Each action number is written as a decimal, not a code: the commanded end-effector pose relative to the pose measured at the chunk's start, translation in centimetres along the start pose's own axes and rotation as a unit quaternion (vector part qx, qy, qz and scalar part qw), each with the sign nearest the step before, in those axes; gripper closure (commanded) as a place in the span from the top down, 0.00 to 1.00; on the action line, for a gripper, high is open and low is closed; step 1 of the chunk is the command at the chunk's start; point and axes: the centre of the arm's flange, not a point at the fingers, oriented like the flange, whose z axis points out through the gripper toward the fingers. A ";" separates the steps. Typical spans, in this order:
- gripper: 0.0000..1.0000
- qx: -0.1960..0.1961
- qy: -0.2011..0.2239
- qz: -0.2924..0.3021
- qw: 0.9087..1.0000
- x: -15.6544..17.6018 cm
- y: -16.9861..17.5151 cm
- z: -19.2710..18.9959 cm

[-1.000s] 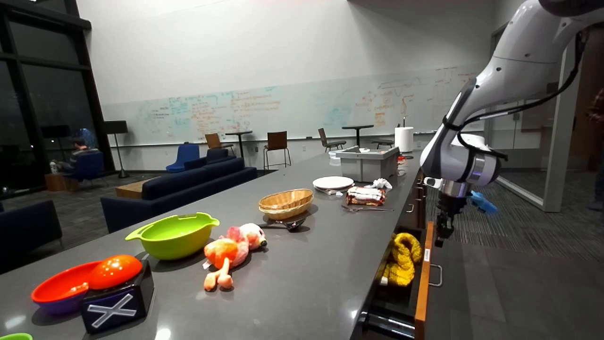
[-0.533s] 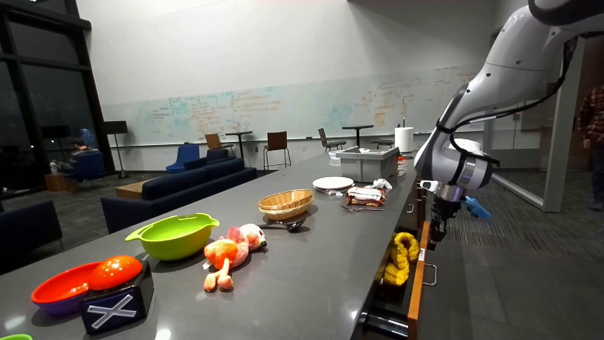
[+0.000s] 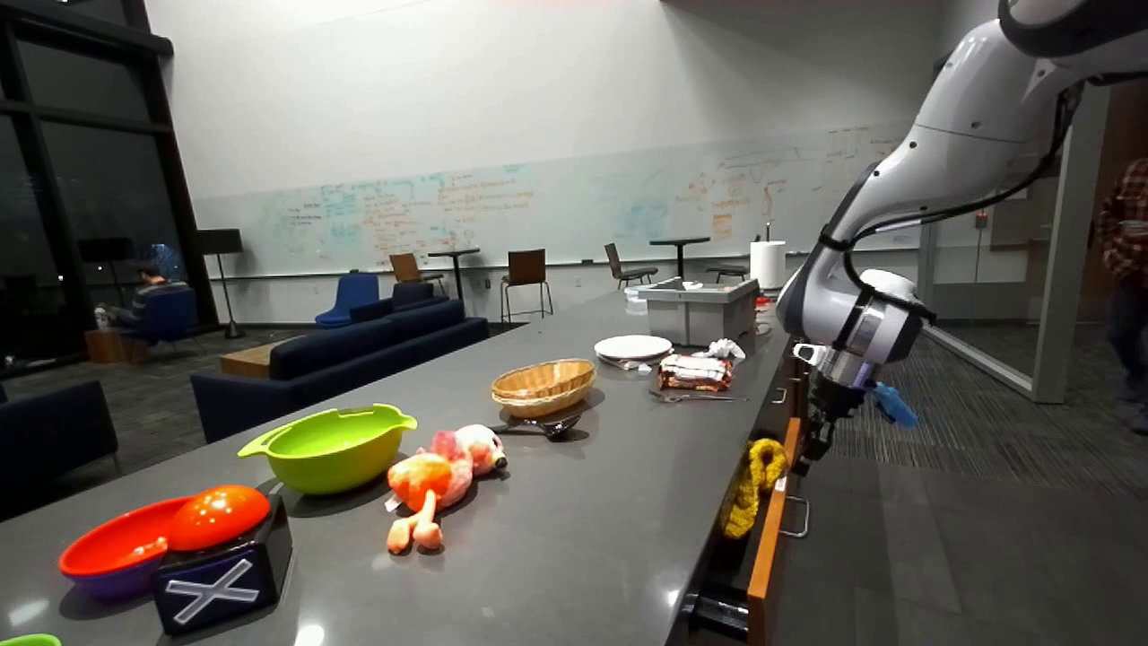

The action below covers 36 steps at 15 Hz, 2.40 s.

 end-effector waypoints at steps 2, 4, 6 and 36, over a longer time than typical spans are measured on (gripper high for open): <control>0.00 0.009 0.058 -0.006 0.998 1.9 -0.7 0.9; 0.00 0.011 0.075 -0.010 0.997 2.8 -1.1 0.9; 0.00 0.012 0.085 -0.015 0.996 3.5 -1.4 1.0; 0.00 -0.038 0.014 -0.179 0.983 6.3 -6.7 -15.2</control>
